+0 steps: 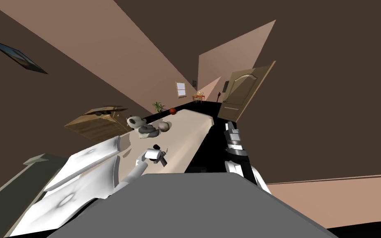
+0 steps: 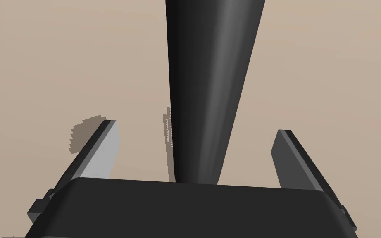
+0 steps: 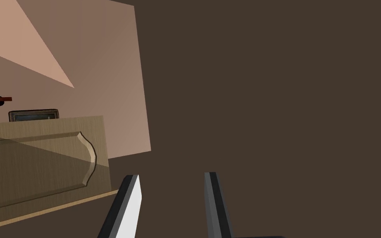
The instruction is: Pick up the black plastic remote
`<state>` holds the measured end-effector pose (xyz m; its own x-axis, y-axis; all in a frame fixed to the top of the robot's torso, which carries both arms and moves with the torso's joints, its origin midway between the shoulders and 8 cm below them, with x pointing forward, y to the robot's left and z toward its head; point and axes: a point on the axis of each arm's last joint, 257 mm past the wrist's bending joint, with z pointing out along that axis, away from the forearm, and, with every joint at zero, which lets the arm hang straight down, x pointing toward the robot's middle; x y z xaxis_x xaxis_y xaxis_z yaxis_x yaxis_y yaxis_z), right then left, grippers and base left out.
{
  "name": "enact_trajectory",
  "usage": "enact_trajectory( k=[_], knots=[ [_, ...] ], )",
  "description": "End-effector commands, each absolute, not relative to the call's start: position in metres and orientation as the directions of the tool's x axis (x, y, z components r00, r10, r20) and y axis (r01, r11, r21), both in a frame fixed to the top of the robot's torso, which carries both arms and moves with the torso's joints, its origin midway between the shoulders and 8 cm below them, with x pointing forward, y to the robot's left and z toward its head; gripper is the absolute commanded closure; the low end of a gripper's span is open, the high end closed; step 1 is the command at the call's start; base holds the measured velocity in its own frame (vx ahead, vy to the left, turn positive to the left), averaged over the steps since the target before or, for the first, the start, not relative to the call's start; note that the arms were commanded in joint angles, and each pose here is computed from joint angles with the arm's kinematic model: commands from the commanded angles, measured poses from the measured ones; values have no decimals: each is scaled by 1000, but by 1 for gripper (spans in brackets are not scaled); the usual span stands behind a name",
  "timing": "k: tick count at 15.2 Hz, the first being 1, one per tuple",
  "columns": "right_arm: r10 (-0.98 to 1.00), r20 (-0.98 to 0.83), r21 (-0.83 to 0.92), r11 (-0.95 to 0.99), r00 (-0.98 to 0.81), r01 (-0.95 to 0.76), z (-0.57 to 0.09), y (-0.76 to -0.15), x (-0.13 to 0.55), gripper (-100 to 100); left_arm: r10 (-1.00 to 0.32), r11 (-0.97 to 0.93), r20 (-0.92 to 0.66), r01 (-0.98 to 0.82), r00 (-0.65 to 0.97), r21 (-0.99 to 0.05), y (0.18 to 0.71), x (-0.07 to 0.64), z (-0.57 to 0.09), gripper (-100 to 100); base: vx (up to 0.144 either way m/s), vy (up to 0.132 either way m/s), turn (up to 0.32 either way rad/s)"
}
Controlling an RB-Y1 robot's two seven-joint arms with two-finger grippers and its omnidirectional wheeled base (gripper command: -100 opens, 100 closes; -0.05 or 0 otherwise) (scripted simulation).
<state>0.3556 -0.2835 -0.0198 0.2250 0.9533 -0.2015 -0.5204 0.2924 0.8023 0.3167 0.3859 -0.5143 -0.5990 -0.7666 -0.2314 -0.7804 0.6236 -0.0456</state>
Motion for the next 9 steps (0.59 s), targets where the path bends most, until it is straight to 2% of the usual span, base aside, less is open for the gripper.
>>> enact_trajectory(
  k=[1, 3, 4, 9],
  knots=[
    [953, -202, 802, 292, 225, -520, -20, -284, 356, 0, -770, 619, -233, -784, -593, -49, 384, 315, -522, -100, 13, 41, -52],
    [953, -202, 802, 292, 225, -520, -20, -284, 356, 0, -770, 619, -233, -784, -594, -48, 384, 314, -520, -100, 7, 34, -32],
    [953, -202, 802, 292, 225, -520, -20, -284, 356, 0, -771, 618, -233, -784, -593, -50, 384, 314, -521, 100, 2, 10, -2],
    [953, -201, 802, 292, 225, -520, -20, -284, 356, 0, -766, 625, -233, -779, -600, -48, 385, 319, -512, 100, -3, -3, 17]
  ],
)
